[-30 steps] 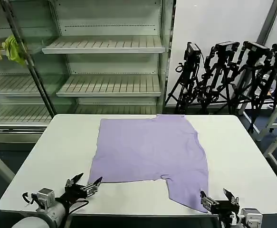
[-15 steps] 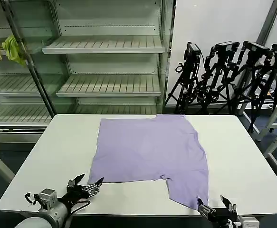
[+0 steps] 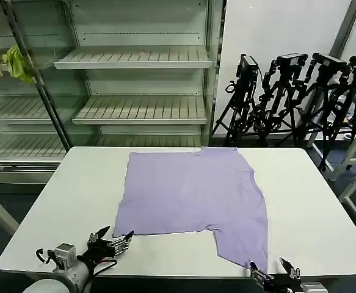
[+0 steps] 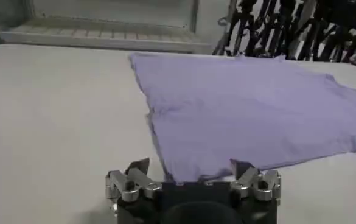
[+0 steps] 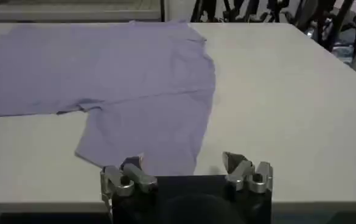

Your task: Fold and organize the clothes.

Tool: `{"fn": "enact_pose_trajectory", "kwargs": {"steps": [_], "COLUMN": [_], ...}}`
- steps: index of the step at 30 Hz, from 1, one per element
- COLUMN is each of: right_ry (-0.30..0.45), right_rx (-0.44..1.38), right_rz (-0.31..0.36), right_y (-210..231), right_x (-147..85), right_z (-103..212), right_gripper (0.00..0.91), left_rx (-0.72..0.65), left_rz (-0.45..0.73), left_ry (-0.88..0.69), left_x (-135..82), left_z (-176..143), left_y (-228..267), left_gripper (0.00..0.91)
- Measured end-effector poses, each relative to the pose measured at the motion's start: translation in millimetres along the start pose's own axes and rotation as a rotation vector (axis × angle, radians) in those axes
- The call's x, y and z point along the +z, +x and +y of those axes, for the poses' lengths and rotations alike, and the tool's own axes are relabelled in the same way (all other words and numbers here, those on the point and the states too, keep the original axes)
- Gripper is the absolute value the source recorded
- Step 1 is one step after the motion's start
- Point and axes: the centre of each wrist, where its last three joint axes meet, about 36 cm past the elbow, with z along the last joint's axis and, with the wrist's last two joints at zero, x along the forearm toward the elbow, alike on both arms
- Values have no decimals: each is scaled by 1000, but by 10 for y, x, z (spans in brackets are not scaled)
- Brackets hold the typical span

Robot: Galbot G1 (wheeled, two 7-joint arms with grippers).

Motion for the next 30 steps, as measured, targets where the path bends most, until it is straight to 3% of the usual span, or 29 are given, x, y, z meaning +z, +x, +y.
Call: {"fn": "enact_pose_trajectory", "kwargs": {"steps": [2, 3, 19, 23, 24, 25, 26, 28, 30], "right_ry": [2, 3, 4, 5, 6, 7, 7, 8, 10], "right_rx": [-2, -2, -10, -14, -15, -17, -20, -23, -25], "right_rz": [5, 8, 47, 51, 52, 53, 54, 56, 59], "right_y": [-4, -8, -103, -121, -126, -130, -132, -138, -142], "right_x": [9, 14, 135, 150, 155, 161, 164, 172, 181], "right_z": [3, 4, 28, 33, 34, 36, 39, 42, 45], "right_gripper": [907, 907, 907, 907, 907, 897, 806, 746, 625], "left_rx": [-2, -3, -5, -6, -7, -6, -6, -5, -4], "left_rz": [1, 1, 5, 5, 5, 5, 6, 6, 7], "left_ry": [-1, -2, -6, -7, -7, -8, -8, -9, -8], "left_x": [6, 8, 16, 18, 20, 22, 24, 26, 29], "left_z": [4, 6, 21, 21, 21, 20, 18, 17, 18], "left_y": [-4, -5, -18, -25, -26, -27, -27, -26, -24], "left_gripper": [544, 524, 514, 363, 363, 353, 322, 302, 282]}}
